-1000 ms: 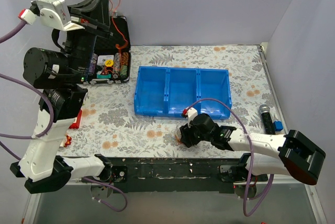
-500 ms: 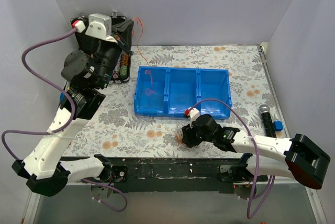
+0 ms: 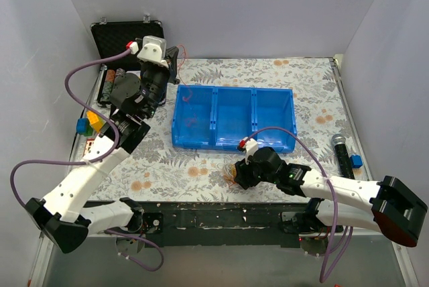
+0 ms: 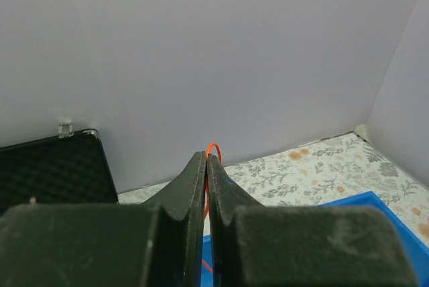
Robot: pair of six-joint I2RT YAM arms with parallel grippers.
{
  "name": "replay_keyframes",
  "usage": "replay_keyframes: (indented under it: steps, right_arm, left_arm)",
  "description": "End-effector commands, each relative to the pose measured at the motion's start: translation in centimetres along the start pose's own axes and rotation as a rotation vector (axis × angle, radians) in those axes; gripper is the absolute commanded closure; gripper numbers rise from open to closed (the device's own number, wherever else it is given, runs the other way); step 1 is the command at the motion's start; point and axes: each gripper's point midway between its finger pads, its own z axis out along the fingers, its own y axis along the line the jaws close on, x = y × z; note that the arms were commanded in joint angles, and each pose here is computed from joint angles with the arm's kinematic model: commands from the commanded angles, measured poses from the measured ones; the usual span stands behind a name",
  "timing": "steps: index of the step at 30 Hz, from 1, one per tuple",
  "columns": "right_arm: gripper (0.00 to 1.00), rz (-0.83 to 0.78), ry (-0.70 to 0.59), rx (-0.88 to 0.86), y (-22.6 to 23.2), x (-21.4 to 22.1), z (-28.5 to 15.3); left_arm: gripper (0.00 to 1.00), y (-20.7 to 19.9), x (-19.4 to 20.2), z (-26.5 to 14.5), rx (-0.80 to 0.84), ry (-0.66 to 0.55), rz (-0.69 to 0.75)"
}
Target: Untangle the cables
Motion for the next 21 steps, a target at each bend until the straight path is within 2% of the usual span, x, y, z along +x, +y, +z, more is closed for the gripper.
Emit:
replay_keyframes:
  steps: [1, 8, 21]
  right_arm:
    - [0.41, 0.005, -0.017, 0.011, -0.2, -0.1, -0.2]
    - [0.42, 0.009, -0.031, 0.005, 0.0, -0.5, -0.3]
    - [0.41, 0.007, -0.081, 0.000, 0.3, -2.2, -1.1]
  left_arm:
    - [1.00, 0.9, -0.3, 0.2, -0.019, -0.036, -0.002]
    - [1.00, 0.7, 5.6, 1.4, -0.011, 0.081, 0.025]
    - [1.00, -0.4, 21.1, 1.1, 0.043, 0.433, 0.121]
